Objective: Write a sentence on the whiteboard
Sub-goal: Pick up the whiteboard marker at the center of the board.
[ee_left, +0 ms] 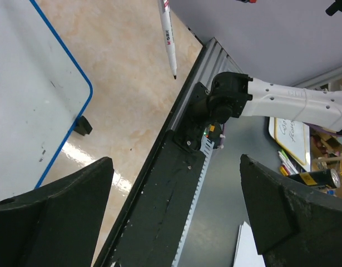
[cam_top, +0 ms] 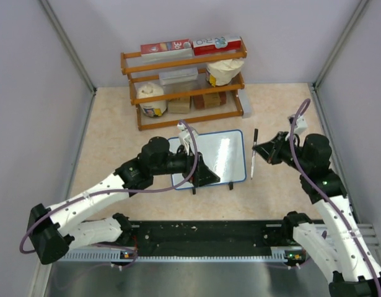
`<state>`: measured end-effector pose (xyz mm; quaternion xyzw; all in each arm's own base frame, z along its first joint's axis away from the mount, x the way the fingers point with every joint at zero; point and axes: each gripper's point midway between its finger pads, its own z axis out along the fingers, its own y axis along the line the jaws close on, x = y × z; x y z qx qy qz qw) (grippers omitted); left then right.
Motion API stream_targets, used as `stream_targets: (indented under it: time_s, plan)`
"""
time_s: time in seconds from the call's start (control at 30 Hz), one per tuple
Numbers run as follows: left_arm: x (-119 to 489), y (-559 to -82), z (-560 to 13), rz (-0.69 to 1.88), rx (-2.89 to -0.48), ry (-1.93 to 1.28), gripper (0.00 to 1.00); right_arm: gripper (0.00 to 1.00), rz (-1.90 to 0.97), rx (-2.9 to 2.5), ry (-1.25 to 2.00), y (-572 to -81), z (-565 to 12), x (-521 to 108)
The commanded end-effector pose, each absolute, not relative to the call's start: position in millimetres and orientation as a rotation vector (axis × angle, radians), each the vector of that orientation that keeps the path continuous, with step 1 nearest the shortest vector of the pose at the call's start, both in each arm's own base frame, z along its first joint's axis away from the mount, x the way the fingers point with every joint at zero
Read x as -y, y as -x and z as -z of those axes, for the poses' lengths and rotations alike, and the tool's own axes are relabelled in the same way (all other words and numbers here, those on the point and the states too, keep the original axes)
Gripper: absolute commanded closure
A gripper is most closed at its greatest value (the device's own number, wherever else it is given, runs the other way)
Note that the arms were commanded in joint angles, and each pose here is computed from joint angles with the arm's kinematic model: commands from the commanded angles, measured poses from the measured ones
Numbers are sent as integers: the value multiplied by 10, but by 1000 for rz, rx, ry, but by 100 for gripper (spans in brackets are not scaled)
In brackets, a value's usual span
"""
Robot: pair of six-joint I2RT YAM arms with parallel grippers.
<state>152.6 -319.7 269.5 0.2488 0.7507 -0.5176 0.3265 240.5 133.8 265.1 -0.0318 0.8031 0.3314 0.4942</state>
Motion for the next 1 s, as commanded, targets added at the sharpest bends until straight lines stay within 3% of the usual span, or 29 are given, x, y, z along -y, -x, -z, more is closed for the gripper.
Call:
stream_targets:
  time_s: [0.0,0.33,0.5,0.6,0.67,0.73,0.77,0.87,0.9,0.93,0.97]
  plan:
    - [3448,-1539,-2997,1550,-1728,-607,2,100,-996,-1722,108,-2277,-2981,-1557]
    - [4059,-1746,-3009,1684,-1629,-708,3,100,-1142,-1557,44,-2189,-3320,-1640]
    - [4282,-1783,-2966,1749,-1609,-743,12,100,-1151,-1573,15,-2208,-3314,-1635]
    - [4320,-1750,-3006,1766,-1572,-753,23,100,-1145,-1584,-14,-2226,-3289,-1615]
    - [4340,-1698,-2994,1776,-1573,-774,43,100,-1143,-1583,-33,-2248,-3286,-1604]
    - [4343,-1681,-2939,1781,-1592,-778,73,100,-1154,-1583,-56,-2270,-3287,-1601]
    - [4337,-1674,-2922,1781,-1598,-779,100,100,-1159,-1587,-60,-2281,-3288,-1608]
    - [4278,-1684,-2856,1736,-1625,-765,100,100,-1170,-1612,-55,-2313,-3277,-1639]
    - [4238,-1686,-2903,1717,-1617,-755,100,95,-1172,-1624,-43,-2327,-3254,-1661]
    - [4208,-1697,-2911,1693,-1622,-753,100,88,-1188,-1631,-14,-2304,-3248,-1695]
    - [4174,-1709,-2819,1642,-1665,-769,100,68,-1196,-1628,12,-2285,-3277,-1719]
